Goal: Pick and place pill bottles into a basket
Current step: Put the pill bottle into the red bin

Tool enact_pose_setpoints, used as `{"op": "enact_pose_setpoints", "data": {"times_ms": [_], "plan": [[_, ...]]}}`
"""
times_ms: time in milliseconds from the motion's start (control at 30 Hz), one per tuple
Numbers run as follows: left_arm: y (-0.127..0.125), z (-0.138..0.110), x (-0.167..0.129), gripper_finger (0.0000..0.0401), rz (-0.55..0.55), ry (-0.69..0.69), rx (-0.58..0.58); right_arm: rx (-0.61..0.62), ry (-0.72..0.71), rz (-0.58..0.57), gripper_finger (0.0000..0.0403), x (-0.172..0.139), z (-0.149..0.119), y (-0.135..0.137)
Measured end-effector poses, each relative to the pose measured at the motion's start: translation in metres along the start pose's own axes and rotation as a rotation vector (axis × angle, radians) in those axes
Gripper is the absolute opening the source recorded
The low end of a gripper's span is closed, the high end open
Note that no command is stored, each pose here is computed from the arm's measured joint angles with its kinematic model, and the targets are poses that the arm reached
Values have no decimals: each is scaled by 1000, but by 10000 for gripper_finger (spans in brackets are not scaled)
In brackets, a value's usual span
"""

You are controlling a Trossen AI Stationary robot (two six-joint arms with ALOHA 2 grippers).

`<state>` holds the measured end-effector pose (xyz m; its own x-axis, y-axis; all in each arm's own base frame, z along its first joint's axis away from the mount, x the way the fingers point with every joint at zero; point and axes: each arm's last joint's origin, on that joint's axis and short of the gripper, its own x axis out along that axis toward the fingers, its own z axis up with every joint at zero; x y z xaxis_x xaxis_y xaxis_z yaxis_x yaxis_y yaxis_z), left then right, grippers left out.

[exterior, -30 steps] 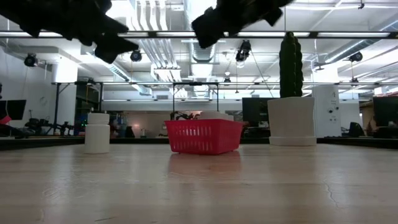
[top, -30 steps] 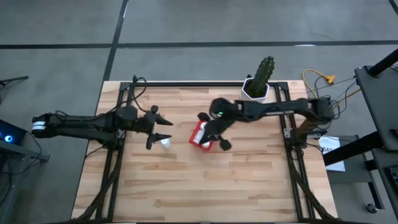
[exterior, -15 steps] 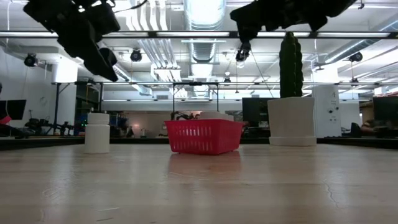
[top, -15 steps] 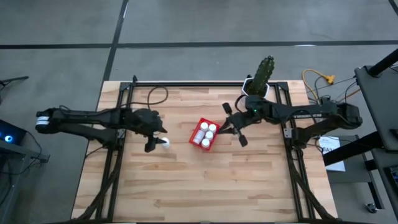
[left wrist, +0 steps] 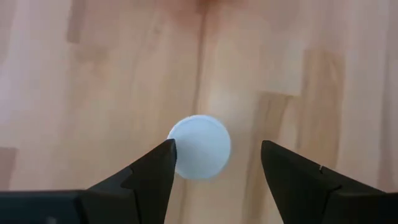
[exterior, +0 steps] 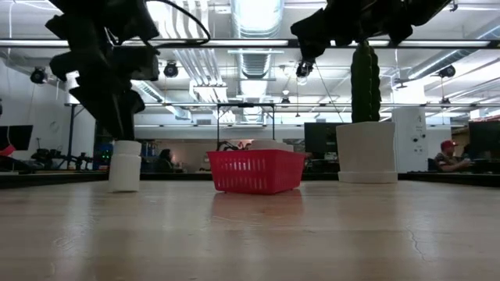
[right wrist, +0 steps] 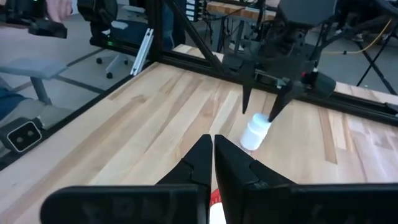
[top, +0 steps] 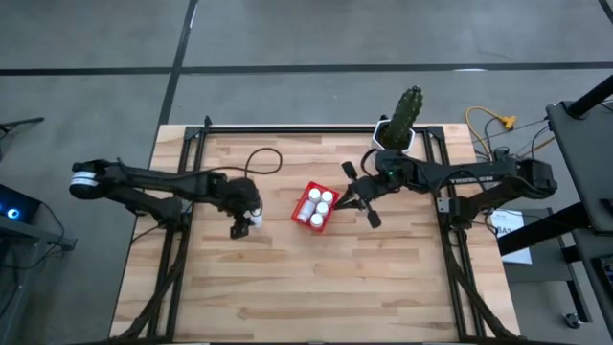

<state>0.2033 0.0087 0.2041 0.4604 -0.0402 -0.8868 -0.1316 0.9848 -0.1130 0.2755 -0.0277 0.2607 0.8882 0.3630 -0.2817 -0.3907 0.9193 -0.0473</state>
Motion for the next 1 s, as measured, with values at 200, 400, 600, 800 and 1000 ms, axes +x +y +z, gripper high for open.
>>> {"op": "enact_pose_setpoints", "data": {"times_ms": [200, 400, 600, 800, 1000], "plan": [[0, -1, 3, 221, 15, 13, -2, -1, -2, 6, 9, 3, -2, -1], [-1, -1, 3, 221, 13, 9, 4, 2, 2, 10, 9, 4, -3, -1], [-15, 3, 2, 221, -62, -35, 181, 3, 4, 11, 9, 5, -4, -2], [-39, 12, -1, 221, -71, -74, 445, 1, 6, 11, 9, 6, -4, -2], [-51, 34, 8, 221, -45, 14, 540, 4, 4, 11, 9, 6, -4, -2]]}}
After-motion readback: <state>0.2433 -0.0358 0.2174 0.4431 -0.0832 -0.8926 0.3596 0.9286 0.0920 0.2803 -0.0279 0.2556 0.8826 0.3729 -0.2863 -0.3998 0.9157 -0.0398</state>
